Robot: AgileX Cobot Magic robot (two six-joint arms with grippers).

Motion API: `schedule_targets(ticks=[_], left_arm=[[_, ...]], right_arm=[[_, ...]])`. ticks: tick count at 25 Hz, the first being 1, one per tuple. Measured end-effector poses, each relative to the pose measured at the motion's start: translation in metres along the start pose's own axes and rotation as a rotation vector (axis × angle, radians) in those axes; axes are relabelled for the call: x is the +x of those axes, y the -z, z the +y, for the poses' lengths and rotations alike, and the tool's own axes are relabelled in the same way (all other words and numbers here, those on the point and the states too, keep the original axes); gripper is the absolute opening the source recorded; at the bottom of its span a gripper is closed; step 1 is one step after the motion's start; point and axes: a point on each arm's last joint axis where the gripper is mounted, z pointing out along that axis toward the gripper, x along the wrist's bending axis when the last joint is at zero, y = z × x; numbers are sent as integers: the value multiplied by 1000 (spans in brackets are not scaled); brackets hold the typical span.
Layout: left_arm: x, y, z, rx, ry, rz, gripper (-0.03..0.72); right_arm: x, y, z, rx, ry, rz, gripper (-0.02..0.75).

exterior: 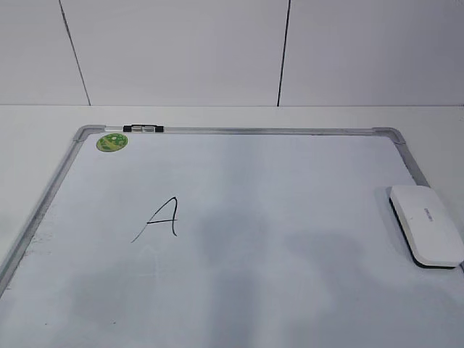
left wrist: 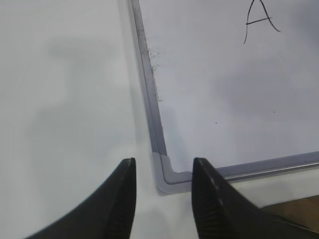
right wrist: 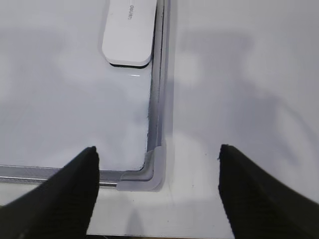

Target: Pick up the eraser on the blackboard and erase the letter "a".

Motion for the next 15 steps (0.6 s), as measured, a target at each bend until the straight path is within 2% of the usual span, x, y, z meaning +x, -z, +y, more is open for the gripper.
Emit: schedule_targets(ticks=[9, 15], left_arm=[[-5, 23, -17, -185, -15, 32, 264], [-8, 33, -28, -280, -31, 39, 246]], right_arm=[[-2, 15, -12, -116, -93, -94, 593], [-1, 25, -22, -213, -108, -110, 593]])
